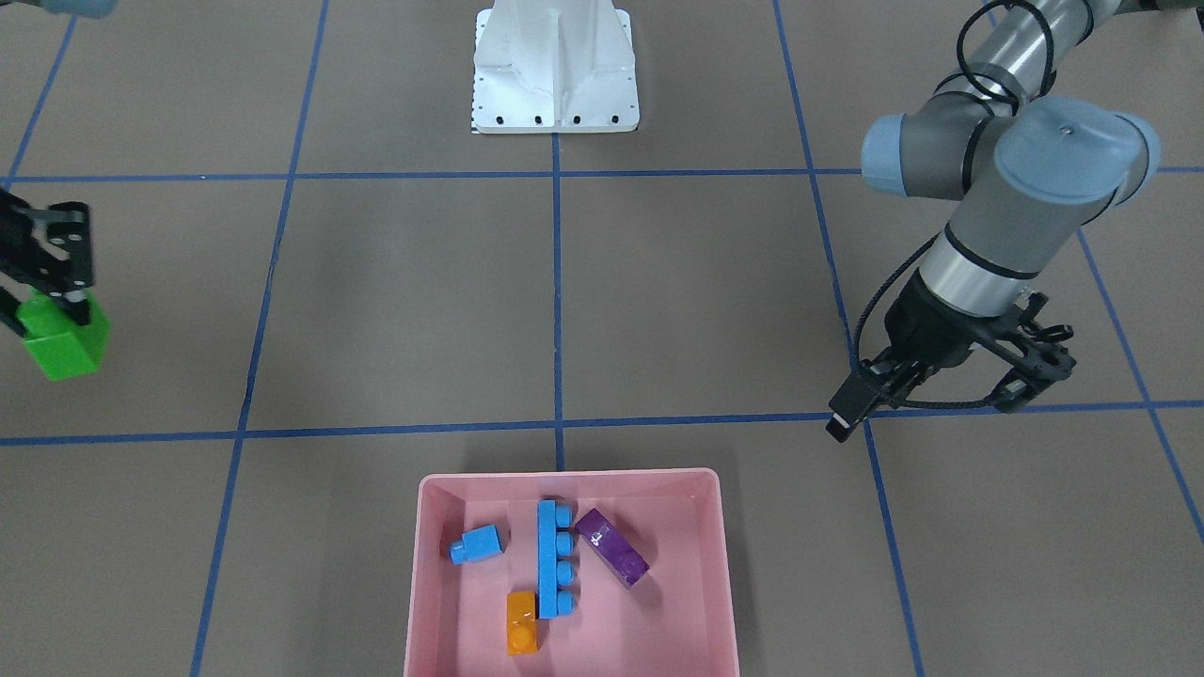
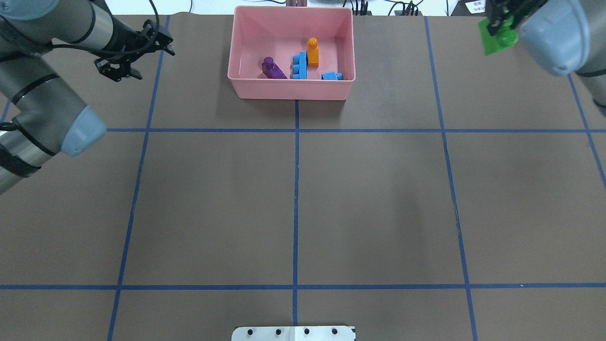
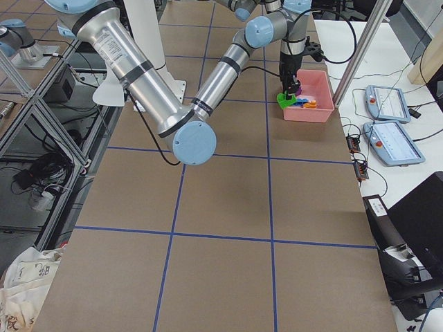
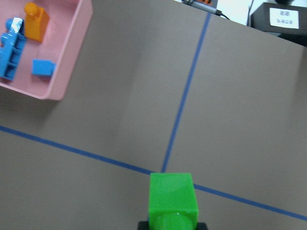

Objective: Put all blocks into box

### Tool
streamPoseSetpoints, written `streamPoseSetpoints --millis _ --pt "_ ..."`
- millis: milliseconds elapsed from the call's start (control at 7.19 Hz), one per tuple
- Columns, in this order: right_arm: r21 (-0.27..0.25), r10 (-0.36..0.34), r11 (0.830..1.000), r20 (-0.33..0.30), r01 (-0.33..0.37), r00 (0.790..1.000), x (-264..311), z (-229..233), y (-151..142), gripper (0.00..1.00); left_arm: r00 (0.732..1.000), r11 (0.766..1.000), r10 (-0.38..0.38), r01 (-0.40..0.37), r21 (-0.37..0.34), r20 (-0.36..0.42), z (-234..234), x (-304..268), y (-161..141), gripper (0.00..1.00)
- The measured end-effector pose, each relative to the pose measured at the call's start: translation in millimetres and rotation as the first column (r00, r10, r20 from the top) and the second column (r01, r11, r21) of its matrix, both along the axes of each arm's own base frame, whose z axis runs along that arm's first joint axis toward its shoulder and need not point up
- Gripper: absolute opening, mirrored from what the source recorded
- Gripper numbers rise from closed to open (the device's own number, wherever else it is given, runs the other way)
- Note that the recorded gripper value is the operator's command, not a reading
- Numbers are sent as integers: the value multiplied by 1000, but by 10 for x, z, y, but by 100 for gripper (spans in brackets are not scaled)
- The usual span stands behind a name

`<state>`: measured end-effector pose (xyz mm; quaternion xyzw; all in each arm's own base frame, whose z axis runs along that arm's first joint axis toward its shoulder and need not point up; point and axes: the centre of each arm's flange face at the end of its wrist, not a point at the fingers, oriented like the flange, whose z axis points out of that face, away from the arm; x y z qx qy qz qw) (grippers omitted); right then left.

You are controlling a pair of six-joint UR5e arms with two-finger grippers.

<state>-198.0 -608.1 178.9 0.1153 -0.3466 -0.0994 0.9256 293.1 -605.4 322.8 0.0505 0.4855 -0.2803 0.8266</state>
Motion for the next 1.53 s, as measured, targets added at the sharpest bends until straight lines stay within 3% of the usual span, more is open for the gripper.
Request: streamPoseSetpoints --millis 278,417,834,973,1529 --pt "71 39 996 138 -49 990 -1028 -286 -372 0 997 999 33 -36 35 65 435 -304 203 100" --pt "110 53 991 167 -72 985 -1522 -345 -576 0 994 997 47 -52 51 95 604 -448 256 100" --pt "207 105 969 150 -135 983 -2645 -541 -950 0 986 994 70 -82 74 151 946 -763 333 100" --pt "229 127 960 149 -159 981 -2914 -477 -983 99 984 993 76 -90 79 162 1023 -832 346 100" --pt "196 222 946 185 -257 957 -3212 -521 -968 100 983 990 87 -103 92 164 1082 -1029 313 100"
